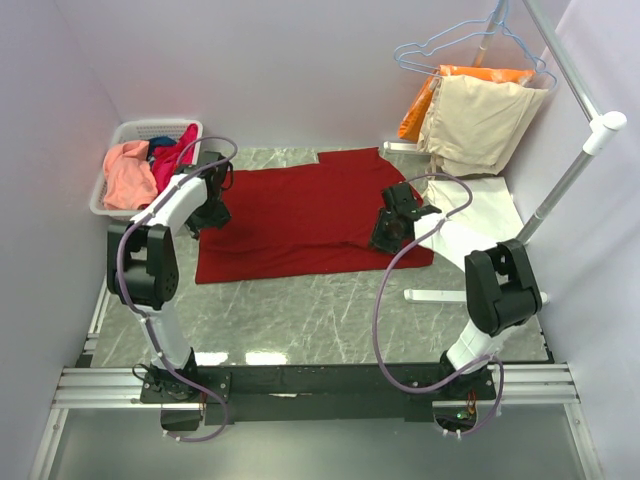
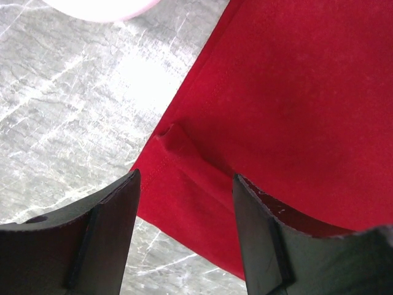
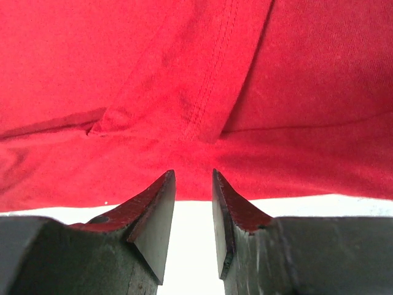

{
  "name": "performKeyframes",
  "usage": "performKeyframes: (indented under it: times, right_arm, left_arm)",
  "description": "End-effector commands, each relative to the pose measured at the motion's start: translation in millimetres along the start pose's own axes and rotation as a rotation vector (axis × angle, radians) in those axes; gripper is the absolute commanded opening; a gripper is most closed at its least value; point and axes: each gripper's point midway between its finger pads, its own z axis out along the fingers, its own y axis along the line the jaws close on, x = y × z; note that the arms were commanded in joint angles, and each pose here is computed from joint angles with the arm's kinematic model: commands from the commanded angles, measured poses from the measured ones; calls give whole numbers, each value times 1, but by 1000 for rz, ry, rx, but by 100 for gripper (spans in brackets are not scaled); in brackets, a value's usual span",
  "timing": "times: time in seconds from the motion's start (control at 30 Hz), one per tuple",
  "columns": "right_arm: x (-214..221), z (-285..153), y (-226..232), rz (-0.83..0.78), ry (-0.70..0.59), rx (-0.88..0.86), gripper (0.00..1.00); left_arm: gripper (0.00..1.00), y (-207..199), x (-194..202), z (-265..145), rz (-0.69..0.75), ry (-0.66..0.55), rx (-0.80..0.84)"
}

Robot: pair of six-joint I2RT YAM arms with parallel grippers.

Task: Fold and stack the t-shirts
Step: Fold the tshirt

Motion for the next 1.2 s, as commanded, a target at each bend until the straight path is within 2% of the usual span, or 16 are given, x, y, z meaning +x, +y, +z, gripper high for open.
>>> performKeyframes:
  times: [0.0, 0.3, 0.5, 0.83, 0.97, 1.0, 1.03, 1.17]
  right_arm:
    - [-12, 8, 9, 3, -34, -14, 38]
    - [-14, 31, 7, 0, -24, 12, 38]
    - [-23, 38, 12, -13, -33, 12, 27]
    - [-32, 42, 16, -36, -45, 19, 26]
    - [-44, 46, 20, -46, -74, 23, 14]
    - [-46, 47, 20, -46, -76, 26, 6]
    - [-47, 51, 21, -51, -74, 30, 2]
    - [-66, 57, 38, -61, -102, -7, 0]
  left_arm:
    - [67, 1, -7, -20, 0, -30, 49]
    - [67, 4, -14, -31, 4, -49, 57]
    - [67, 3, -14, -32, 5, -49, 57]
    - [67, 5, -13, -31, 7, -47, 49]
    - [67, 6, -15, -32, 7, -51, 47]
    - [67, 6, -15, -32, 9, -51, 46]
    - [67, 6, -15, -33, 7, -51, 47]
    - [67, 7, -14, -32, 13, -48, 42]
